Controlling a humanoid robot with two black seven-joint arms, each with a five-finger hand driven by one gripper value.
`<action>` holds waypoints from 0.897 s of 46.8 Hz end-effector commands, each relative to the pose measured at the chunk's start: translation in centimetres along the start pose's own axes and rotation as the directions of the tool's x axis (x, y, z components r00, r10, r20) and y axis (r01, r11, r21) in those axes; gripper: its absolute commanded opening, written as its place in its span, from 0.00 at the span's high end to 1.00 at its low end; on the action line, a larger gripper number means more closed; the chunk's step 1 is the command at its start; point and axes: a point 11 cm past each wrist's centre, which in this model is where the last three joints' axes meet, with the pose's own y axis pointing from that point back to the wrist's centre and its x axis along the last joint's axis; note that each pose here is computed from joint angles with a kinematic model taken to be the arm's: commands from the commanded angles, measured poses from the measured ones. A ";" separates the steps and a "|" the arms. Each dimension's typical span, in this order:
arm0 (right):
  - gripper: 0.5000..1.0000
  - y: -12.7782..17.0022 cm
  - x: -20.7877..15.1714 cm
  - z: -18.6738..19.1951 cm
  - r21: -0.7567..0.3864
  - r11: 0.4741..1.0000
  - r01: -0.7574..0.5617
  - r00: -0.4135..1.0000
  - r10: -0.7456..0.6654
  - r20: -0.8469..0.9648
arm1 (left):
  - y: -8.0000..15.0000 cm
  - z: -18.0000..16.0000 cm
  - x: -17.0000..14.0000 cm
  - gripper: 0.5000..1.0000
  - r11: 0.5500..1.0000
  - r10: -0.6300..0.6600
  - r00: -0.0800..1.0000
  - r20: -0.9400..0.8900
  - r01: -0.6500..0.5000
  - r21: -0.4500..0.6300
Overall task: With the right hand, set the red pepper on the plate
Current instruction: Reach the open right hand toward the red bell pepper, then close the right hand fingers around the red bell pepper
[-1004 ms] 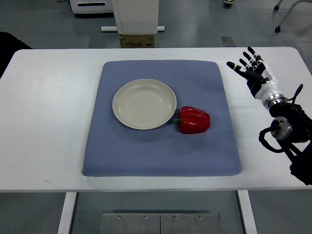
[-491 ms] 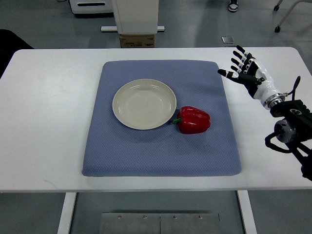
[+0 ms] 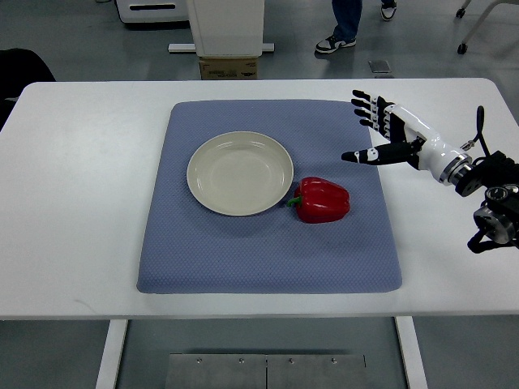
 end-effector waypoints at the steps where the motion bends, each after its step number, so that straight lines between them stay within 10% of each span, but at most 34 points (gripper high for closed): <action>1: 0.08 0.1 -0.5 -0.3 -0.013 0.999 0.045 0.998 -0.045 -0.053 | 0.0 0.0 0.0 0.00 1.000 0.000 1.000 0.000 0.000 0.001; 42: 0.11 -0.6 -5.0 0.1 -0.223 0.912 0.344 0.791 -0.410 -0.455 | 0.0 0.0 0.0 0.00 1.000 0.000 1.000 0.000 0.000 0.000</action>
